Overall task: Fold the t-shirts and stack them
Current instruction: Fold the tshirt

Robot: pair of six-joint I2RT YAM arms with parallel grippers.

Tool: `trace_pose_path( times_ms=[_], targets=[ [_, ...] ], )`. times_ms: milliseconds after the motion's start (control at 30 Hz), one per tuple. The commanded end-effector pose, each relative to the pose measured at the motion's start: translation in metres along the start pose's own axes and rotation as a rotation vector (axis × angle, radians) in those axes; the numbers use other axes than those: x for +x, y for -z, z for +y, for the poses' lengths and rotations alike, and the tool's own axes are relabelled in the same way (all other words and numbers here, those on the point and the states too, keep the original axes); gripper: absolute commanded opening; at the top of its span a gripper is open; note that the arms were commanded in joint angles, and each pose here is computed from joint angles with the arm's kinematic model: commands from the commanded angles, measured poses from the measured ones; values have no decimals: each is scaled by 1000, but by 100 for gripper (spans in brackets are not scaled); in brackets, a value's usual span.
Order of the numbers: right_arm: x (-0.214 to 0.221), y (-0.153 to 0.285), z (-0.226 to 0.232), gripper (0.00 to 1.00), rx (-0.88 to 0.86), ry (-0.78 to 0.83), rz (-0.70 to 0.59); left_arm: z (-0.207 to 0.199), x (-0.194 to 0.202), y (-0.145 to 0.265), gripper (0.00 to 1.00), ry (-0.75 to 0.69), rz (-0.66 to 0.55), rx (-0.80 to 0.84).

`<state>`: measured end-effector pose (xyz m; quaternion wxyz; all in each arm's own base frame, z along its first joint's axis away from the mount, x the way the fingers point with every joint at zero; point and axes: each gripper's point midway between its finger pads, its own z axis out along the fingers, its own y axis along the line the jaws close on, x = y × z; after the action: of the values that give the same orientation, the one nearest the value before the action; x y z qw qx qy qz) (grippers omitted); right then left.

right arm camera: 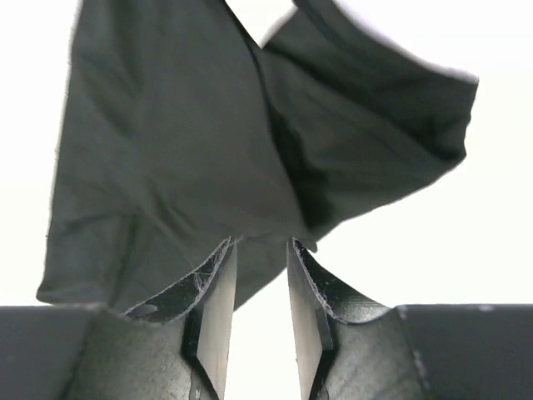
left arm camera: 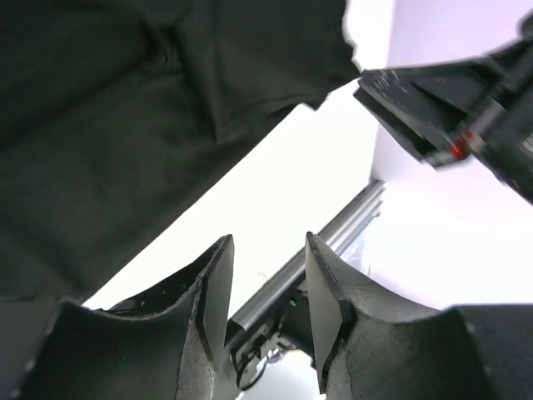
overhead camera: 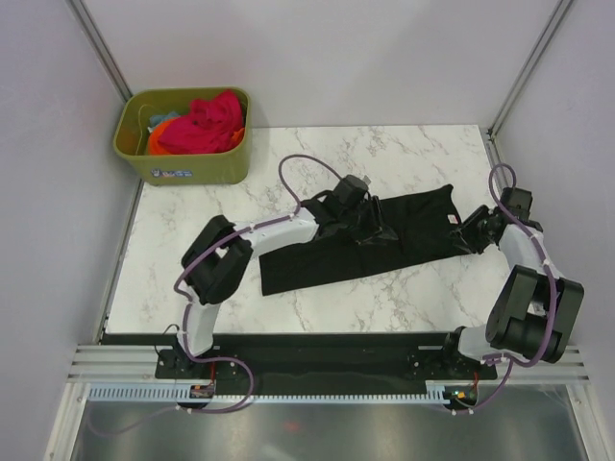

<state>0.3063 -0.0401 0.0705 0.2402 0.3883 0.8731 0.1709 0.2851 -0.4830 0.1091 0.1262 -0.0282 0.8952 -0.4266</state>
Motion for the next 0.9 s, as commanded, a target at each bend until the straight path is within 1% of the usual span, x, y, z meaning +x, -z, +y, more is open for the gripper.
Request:
trace_pose_path(
  times_ms=[0, 67, 100, 133, 167, 233, 267, 300, 367, 433, 467, 500, 667, 767, 867],
  targets=[
    [-48, 3, 26, 39, -30, 7, -100, 7, -31, 41, 48, -61, -39, 3],
    [-65, -2, 36, 39, -60, 44, -122, 16, -40, 53, 48, -57, -43, -1],
    [-77, -8, 45, 39, -81, 67, -123, 26, -55, 62, 47, -50, -58, -2],
    [-86, -12, 49, 40, -91, 90, -133, 33, -61, 67, 47, -47, -61, -7],
    [-91, -24, 47, 41, -82, 110, -122, 51, -75, 75, 47, -24, -79, -28],
    [-113, -31, 62, 43, -127, 143, -154, 65, -86, 86, 47, -22, -74, -28],
    [-113, -48, 60, 43, -136, 146, -121, 82, -98, 94, 46, 6, -86, -53],
    [-126, -51, 71, 44, -169, 159, -132, 92, -102, 98, 46, 2, -86, -67],
    [-130, -69, 79, 44, -225, 169, -101, 121, -115, 109, 46, 35, -109, -120],
    [-143, -76, 90, 44, -259, 188, -121, 148, -113, 115, 46, 58, -114, -178],
    [-141, -88, 86, 44, -260, 182, -99, 161, -119, 121, 46, 79, -129, -197],
    [-148, -91, 91, 43, -270, 190, -107, 170, -120, 124, 46, 88, -137, -215],
    [-152, -120, 89, 43, -281, 203, -79, 216, -117, 135, 46, 140, -153, -306],
    [-154, -131, 85, 40, -273, 204, -77, 235, -113, 141, 45, 158, -165, -356],
    [-159, -140, 83, 28, -270, 198, -98, 255, -108, 148, 45, 178, -172, -423]
  ],
)
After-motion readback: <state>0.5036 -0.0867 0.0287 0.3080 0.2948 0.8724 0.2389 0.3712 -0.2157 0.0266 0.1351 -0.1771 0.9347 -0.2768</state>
